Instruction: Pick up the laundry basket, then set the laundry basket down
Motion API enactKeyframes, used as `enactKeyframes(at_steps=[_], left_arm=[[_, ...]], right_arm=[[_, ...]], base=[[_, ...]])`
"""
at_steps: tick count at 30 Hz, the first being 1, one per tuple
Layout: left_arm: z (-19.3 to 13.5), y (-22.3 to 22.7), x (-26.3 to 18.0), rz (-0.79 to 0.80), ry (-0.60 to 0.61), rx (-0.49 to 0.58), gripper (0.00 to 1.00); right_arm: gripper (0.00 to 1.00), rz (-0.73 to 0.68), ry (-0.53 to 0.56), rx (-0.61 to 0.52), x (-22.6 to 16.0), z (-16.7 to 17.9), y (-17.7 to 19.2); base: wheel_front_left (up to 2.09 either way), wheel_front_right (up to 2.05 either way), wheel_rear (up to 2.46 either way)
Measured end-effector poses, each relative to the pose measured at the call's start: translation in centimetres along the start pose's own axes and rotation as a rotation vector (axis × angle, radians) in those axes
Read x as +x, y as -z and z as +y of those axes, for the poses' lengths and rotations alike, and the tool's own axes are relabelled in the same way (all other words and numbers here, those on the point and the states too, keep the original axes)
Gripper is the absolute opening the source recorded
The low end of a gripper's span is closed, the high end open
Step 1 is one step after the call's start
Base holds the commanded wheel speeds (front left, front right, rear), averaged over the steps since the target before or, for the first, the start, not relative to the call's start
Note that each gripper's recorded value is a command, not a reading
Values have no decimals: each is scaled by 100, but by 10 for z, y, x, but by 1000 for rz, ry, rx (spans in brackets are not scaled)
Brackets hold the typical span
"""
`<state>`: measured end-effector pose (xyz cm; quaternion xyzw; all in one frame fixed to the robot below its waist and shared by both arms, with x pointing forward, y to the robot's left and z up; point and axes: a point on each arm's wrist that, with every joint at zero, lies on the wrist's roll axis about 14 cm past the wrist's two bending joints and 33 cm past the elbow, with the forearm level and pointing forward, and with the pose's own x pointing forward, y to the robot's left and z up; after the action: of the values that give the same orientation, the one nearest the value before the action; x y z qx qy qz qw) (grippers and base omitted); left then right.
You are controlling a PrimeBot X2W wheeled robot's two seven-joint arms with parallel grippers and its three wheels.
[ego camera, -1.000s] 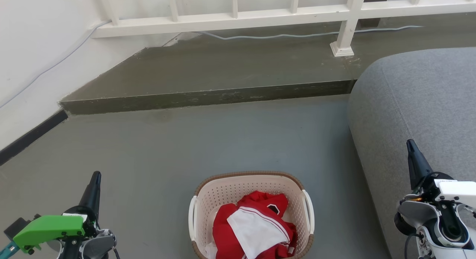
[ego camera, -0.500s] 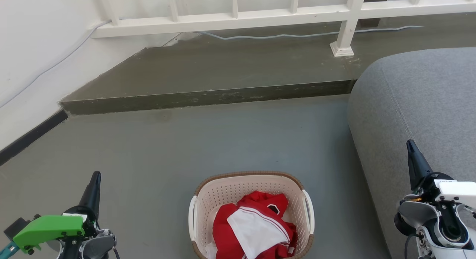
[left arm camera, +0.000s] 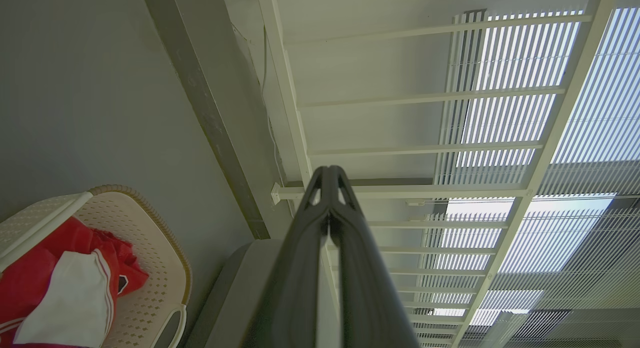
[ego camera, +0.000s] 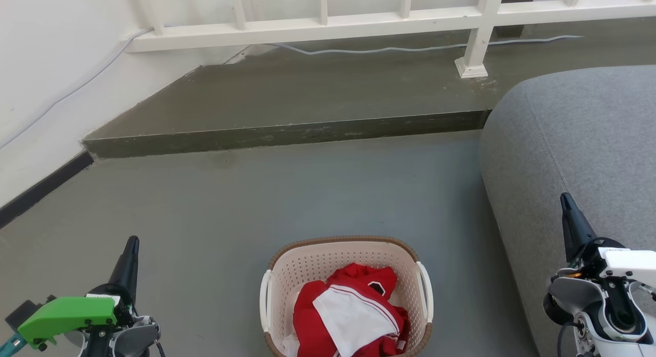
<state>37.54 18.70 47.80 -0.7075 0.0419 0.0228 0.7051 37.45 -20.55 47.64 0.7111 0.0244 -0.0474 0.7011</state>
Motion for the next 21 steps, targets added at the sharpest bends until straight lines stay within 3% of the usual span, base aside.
enactKeyframes(at_steps=[21], left_arm=[[0, 0, 0, 0, 0, 0, 0]], right_arm=[[0, 0, -1, 1, 0, 0, 0]], base=[[0, 0, 0]])
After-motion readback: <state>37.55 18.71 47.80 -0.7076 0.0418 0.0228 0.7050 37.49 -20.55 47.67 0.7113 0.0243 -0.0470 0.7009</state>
